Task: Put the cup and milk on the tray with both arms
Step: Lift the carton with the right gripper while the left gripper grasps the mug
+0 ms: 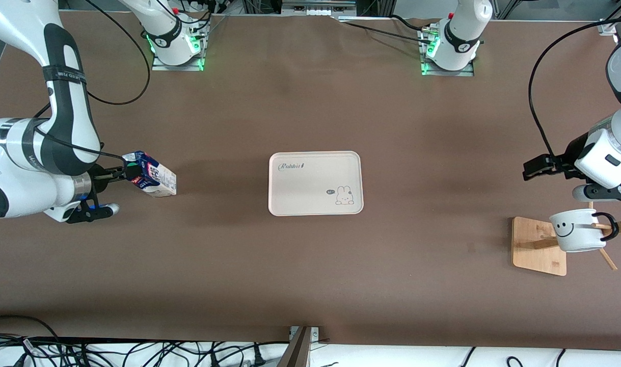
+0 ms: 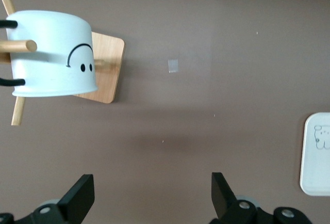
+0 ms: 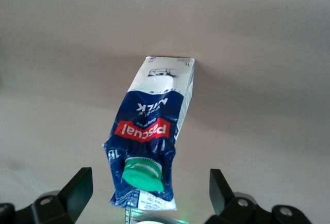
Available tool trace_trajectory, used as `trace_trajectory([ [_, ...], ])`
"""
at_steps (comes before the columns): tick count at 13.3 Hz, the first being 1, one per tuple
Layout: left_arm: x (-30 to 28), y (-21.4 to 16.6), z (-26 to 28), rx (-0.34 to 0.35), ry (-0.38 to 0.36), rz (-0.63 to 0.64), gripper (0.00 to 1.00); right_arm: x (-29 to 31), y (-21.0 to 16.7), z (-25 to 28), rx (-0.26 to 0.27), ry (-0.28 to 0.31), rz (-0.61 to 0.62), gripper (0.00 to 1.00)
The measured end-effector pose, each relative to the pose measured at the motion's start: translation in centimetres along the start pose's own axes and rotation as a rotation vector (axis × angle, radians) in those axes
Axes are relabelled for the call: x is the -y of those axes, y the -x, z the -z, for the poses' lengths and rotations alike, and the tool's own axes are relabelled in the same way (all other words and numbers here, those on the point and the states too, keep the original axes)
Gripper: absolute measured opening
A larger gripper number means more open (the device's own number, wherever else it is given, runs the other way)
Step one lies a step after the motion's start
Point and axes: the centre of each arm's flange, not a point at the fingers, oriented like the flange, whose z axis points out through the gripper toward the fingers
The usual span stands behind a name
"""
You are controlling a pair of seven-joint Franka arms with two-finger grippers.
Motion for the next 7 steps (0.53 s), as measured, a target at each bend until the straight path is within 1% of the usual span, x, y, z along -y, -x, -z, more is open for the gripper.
trace_trajectory([
  [2, 1.4, 0.9, -0.8, -0.072, 0.005, 0.035, 1.0, 0.6, 0.1, -0.4, -0.009, 0.004, 0.004, 1.0],
  [5, 4.4, 3.7, -2.4, -0.191, 0.013, 0.125, 1.0, 2.5, 0.8, -1.6, -0.06, 0.023, 0.026, 1.0],
  [7, 6.6, 5.5, -3.8, -0.249, 0.014, 0.167, 1.0, 3.5, 1.7, -1.9, -0.068, 0.027, 0.03, 1.0],
])
